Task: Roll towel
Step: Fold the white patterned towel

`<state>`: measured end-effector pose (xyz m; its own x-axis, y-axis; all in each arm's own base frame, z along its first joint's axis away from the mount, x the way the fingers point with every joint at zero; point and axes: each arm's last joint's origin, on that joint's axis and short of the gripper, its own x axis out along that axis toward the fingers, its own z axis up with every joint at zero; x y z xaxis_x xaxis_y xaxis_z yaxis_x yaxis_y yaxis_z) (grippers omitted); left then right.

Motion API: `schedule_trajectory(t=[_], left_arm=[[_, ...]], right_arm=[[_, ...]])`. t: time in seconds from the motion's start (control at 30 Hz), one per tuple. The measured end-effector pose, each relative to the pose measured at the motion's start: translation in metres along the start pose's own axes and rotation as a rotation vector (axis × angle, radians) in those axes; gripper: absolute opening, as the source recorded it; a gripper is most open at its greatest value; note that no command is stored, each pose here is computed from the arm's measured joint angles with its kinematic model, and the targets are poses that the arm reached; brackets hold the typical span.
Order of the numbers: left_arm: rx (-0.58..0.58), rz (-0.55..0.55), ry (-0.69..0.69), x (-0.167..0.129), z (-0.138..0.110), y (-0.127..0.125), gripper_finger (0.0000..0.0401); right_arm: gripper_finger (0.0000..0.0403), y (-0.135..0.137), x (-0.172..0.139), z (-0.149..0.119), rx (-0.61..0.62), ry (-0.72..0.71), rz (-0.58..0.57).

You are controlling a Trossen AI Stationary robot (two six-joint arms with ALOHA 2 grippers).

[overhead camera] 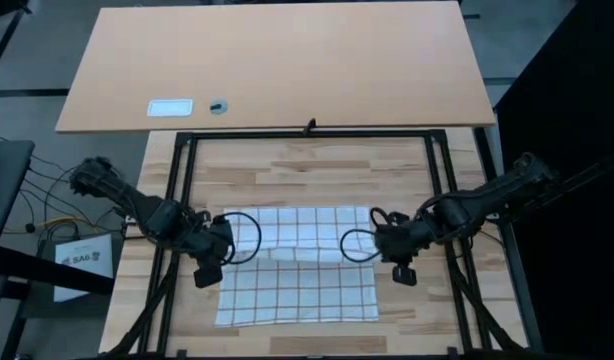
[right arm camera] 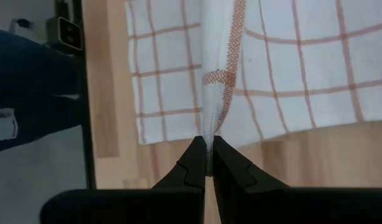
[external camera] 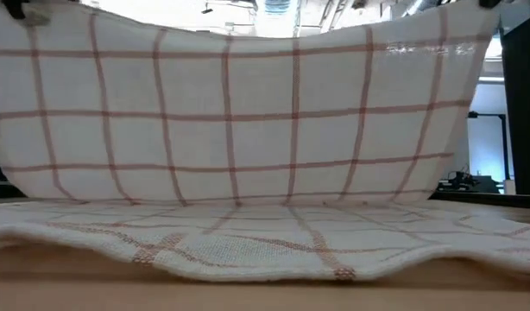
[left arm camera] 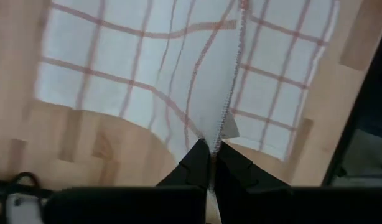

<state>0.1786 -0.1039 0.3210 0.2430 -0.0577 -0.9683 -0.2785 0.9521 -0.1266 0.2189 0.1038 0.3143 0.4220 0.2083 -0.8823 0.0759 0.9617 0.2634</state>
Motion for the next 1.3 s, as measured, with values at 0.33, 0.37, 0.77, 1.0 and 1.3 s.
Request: schedule_trajectory(t=[0.33, 0.37, 0.77, 1.0, 1.3], left_arm=[[0.036, -0.123, 0.009, 0.009, -0.003, -0.027, 0.0], [0.041, -0.119, 0.014, 0.01, -0.004, -0.028, 0.0], [0.125, -0.03, 0.071, 0.043, -0.012, -0.059, 0.0], [0.198, 0.059, 0.055, 0.062, -0.029, -0.082, 0.0], [0.219, 0.101, 0.014, 0.08, -0.051, -0.085, 0.0]], right_arm=[[0.0, 0.03, 0.018, -0.007, -0.005, 0.021, 0.051], [0.0, 0.033, 0.022, -0.007, -0.008, 0.022, 0.054], [0.0, 0.063, 0.076, -0.02, -0.067, 0.121, -0.025], [0.0, 0.08, 0.098, -0.037, -0.061, 0.168, -0.07], [0.0, 0.091, 0.103, -0.044, -0.006, 0.13, -0.073]])
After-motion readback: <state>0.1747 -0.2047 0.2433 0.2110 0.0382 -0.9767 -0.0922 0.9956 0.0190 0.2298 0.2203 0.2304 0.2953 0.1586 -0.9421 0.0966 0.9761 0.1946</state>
